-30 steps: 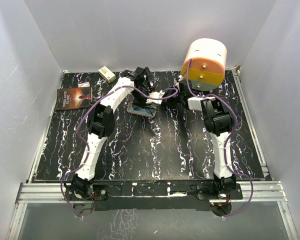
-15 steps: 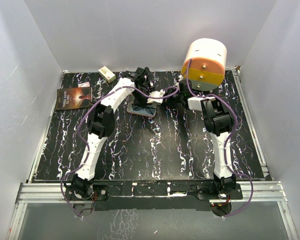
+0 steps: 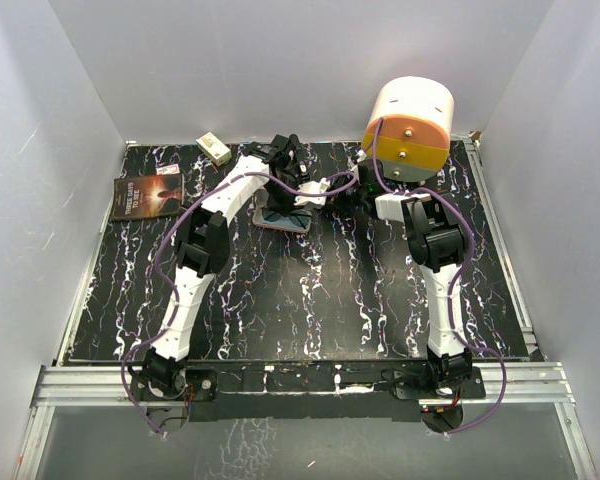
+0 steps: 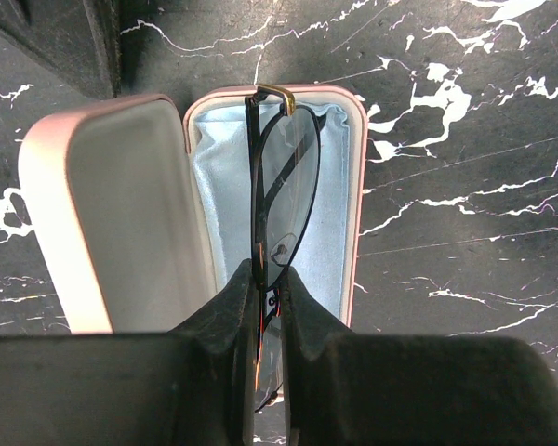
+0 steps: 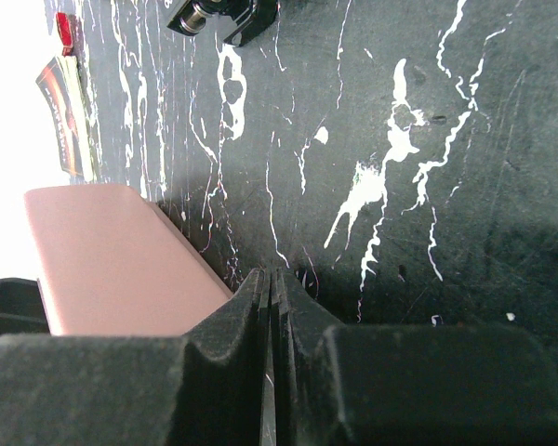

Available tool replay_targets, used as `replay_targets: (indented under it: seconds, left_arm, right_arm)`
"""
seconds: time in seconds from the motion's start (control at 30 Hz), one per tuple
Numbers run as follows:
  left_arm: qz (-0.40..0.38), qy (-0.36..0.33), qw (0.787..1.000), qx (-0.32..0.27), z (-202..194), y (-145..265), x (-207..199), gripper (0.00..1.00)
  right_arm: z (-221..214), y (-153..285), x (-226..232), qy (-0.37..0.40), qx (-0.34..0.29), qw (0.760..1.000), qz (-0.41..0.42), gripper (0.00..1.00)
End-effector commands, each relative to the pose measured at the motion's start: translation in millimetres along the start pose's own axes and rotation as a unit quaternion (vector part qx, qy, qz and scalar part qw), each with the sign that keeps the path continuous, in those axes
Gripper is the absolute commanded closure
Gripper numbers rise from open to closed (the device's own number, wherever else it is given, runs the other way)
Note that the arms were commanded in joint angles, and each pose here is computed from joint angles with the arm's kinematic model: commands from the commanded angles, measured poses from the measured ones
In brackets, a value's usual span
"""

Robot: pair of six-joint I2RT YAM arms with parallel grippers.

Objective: Organize the sunglasses
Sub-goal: Place the sunglasses in the sunglasses case.

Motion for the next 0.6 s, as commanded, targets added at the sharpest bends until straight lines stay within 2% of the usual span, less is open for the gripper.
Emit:
replay_targets:
  seconds: [0.0,0.2,0.3,0.47,0.57]
  left_arm:
    - [-0.025,0.021,0.999,0.015,-9.1,-7.5,-9.3,1.0]
    - [-0.014,0.031,0.999,0.008,-6.2,-2.6,-8.3,0.91]
    - [-0.01,0.031,0.999,0.007,-5.1,-1.0,-9.3,0.88]
    - [-0.005,0.038,0.999,0.007,-5.3,-0.8,-11.3,0.75]
    - [-0.001,0.041,0.999,0.007,-5.0,0.0,-11.1,0.72]
  right_arm:
    - [10.9,1.4,7.1,0.01,-0.023,1.0,0.016,0.91]
    - [11.0,1.7,7.5,0.01,-0.023,1.0,0.016,0.81]
    - [10.4,1.6,6.8,0.009,-0.022,1.0,0.016,0.8]
    - [10.9,3.1,8.9,0.009,-0.024,1.0,0.017,0.8]
    - [11.1,3.5,9.5,0.01,-0.024,1.0,0.017,0.8]
Point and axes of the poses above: each gripper's point midway between its finger pads, its own y axis back along the fingers, its own x axis along the line the jaws close on, z = x × y, the point moved 10 cm from there along y, back along the fingers, and after that the axes turned 6 degrees about -y, right-handed, at the moved point
